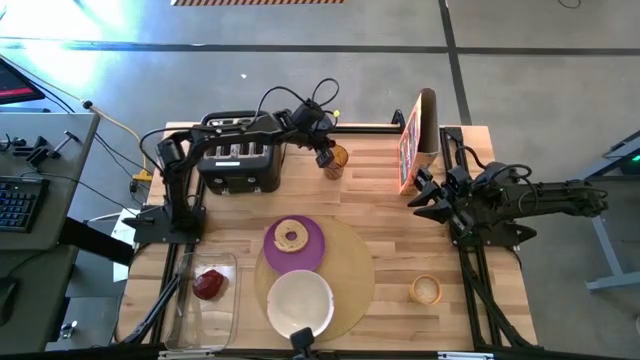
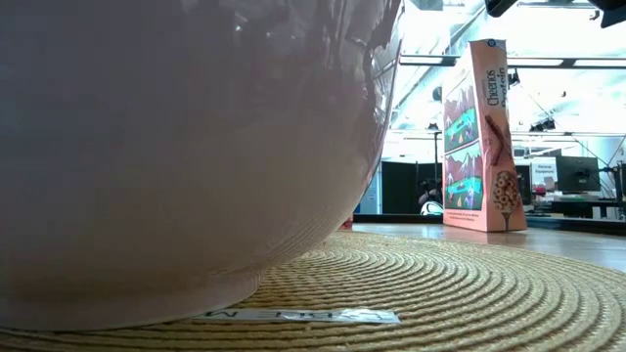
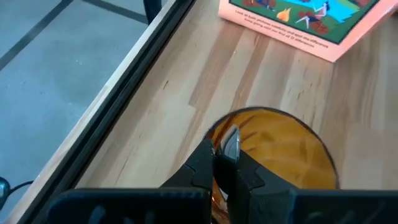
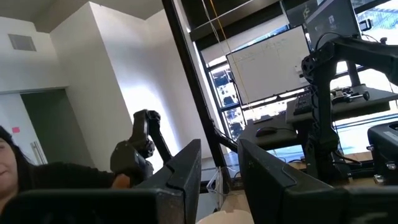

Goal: Arrange a breakfast setting
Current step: Put the spoon from the glass onto the placemat to the right of the white bowl

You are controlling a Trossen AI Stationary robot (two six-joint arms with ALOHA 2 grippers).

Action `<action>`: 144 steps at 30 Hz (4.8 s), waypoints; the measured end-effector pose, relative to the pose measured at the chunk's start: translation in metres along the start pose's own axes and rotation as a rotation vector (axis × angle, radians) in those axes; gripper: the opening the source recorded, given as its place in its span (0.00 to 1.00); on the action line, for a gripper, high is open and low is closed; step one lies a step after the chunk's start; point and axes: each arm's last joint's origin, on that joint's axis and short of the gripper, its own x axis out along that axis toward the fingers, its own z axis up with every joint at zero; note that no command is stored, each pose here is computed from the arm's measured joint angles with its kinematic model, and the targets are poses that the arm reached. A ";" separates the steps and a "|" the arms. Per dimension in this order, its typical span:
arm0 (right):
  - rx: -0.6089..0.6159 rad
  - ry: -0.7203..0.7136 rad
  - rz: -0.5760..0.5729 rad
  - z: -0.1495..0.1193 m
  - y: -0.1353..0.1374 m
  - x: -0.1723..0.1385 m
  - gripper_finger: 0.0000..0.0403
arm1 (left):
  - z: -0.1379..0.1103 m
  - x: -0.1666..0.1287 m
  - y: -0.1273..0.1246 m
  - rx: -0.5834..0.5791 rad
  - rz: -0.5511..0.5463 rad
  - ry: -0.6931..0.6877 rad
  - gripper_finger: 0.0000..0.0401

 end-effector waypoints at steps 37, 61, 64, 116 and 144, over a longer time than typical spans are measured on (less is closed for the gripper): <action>0.031 0.160 0.021 -0.024 0.001 0.015 0.25 | 0.044 -0.151 -0.081 0.068 -0.161 -0.328 0.01; 0.120 0.229 -0.300 -0.071 0.001 0.050 0.35 | 0.025 -0.134 -0.184 0.121 -0.411 -0.283 0.01; 0.129 0.218 -0.312 -0.076 0.001 0.056 0.35 | 0.023 -0.128 -0.199 0.133 -0.442 -0.302 0.01; 0.314 0.210 -0.390 -0.130 0.012 0.083 0.02 | 0.012 -0.105 -0.233 0.042 -0.520 -0.278 0.05; 0.338 0.166 -0.369 -0.121 0.024 0.080 0.01 | 0.019 -0.137 -0.226 0.120 -0.591 -0.320 0.26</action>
